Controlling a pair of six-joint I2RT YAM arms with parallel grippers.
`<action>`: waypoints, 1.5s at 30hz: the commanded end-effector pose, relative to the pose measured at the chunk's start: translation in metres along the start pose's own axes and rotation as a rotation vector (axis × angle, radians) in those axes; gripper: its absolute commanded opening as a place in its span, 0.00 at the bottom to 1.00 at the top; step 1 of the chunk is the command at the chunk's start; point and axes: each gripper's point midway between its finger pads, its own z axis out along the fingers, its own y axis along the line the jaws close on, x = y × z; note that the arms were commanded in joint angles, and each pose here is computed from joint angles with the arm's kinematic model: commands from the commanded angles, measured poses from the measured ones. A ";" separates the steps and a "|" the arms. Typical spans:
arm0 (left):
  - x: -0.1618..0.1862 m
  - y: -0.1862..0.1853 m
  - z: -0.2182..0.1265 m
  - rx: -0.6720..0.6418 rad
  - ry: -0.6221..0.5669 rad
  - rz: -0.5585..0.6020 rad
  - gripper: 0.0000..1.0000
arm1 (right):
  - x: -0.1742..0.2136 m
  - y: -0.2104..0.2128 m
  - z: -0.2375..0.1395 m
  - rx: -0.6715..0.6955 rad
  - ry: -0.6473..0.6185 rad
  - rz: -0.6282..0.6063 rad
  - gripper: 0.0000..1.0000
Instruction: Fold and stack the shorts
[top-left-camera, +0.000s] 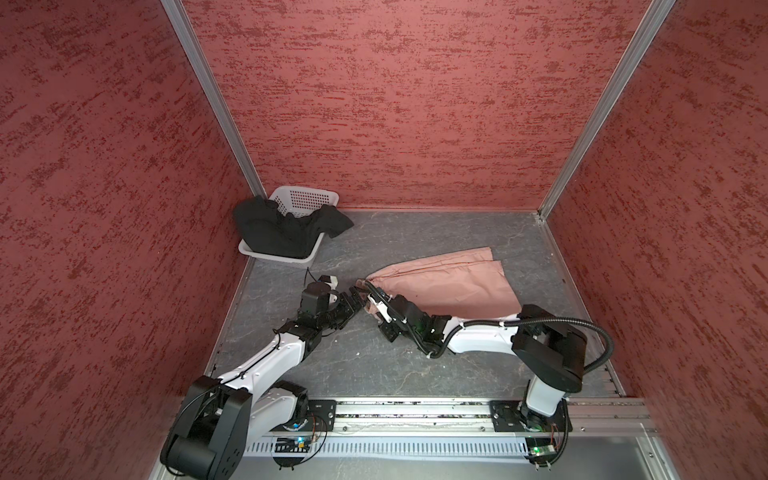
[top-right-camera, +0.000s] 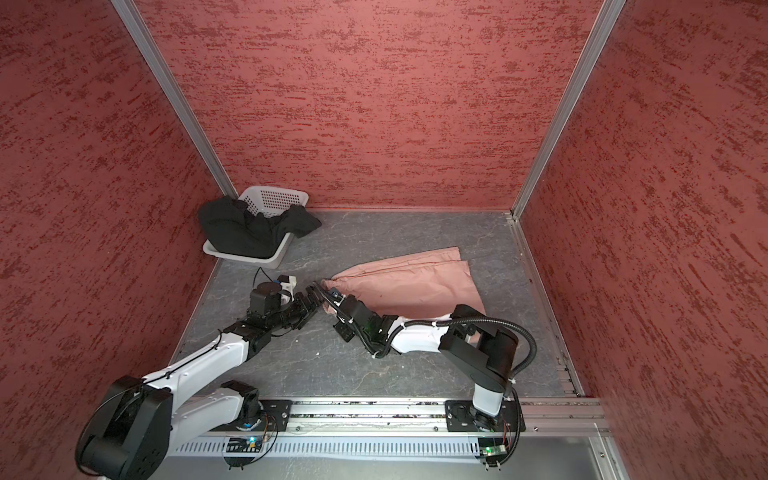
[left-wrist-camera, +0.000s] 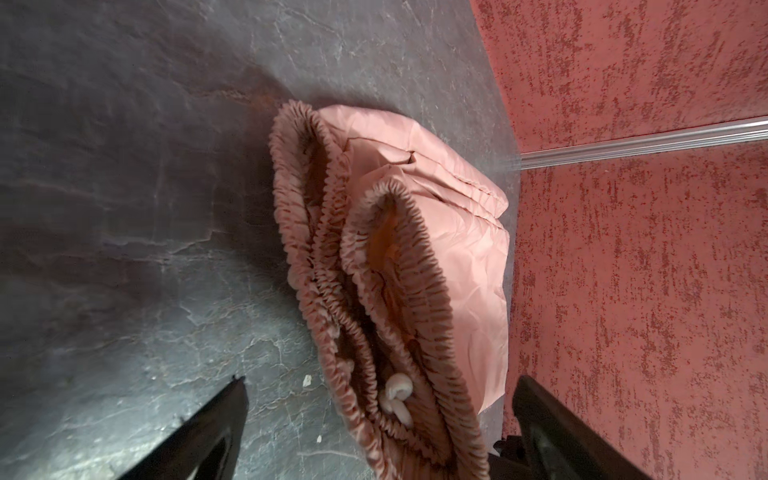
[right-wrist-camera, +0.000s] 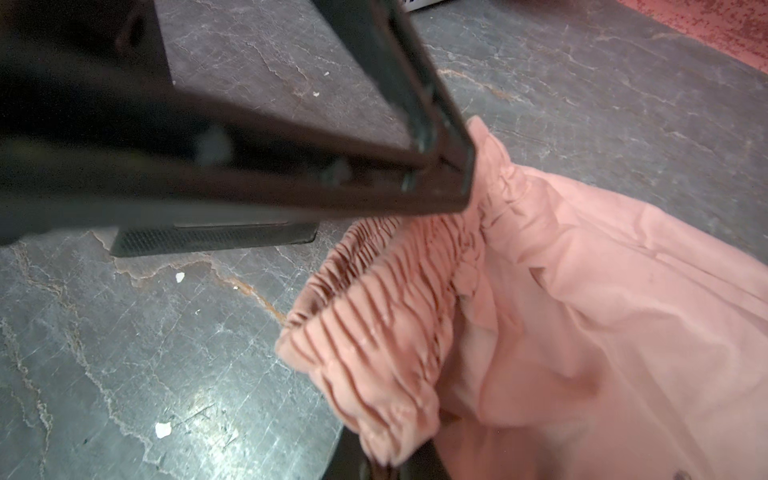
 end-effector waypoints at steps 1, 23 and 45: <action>-0.003 -0.017 0.005 0.039 0.007 0.030 0.99 | -0.012 0.004 -0.003 -0.004 -0.058 -0.012 0.00; 0.004 -0.017 0.031 -0.014 0.053 0.128 0.51 | -0.016 0.012 -0.022 -0.025 -0.117 -0.009 0.00; -0.011 -0.044 -0.008 -0.020 0.180 0.210 0.00 | -0.030 -0.083 -0.109 0.041 -0.061 0.497 0.49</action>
